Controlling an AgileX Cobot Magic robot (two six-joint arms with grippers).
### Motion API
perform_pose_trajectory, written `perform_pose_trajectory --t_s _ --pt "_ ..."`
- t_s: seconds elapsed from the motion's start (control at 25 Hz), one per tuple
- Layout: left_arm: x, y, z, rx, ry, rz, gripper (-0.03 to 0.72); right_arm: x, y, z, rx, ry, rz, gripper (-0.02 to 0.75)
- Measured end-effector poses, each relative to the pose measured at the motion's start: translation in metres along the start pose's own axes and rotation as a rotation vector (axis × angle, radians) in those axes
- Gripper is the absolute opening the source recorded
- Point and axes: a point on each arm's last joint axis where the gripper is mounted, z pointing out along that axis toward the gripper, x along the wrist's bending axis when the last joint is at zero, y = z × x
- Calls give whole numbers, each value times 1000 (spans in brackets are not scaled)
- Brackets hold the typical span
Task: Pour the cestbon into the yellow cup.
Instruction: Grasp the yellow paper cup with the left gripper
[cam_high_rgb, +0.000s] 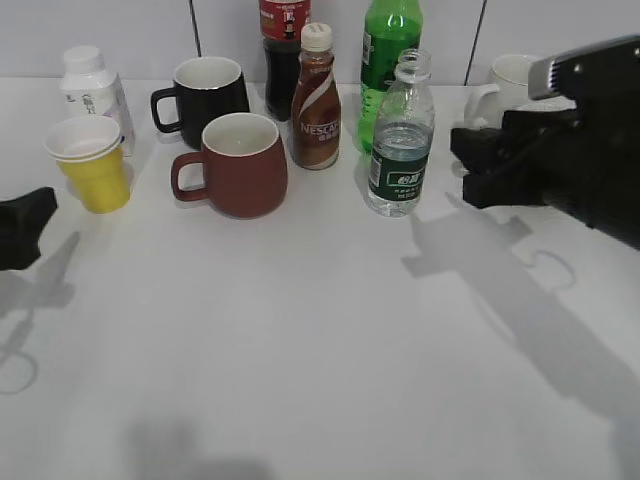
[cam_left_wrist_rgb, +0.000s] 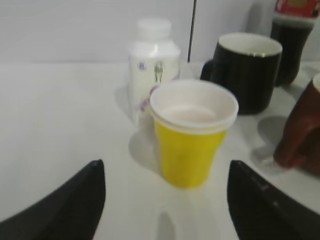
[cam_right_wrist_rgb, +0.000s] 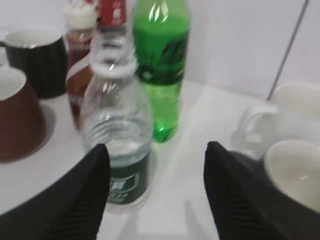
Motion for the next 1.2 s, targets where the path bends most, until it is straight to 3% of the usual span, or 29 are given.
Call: perform_pose_trajectory --t_s 0.16,0.4,0.68,0.88,1.2 --pt "-2 -17 12 -27 -31 -3 579 2 -7 4 24 22 7 448" --pt "-5 -59 37 112 -94 7 579 4 -8 5 17 41 -10 448" --pt "-3 -53 61 55 -106 22 580 4 -8 5 15 46 -13 448" --pt "-2 -43 76 -1 -104 82 592 5 -8 5 15 46 -13 448" --pt "0 -45 101 -24 -103 85 597 5 -7 5 11 46 -12 448"
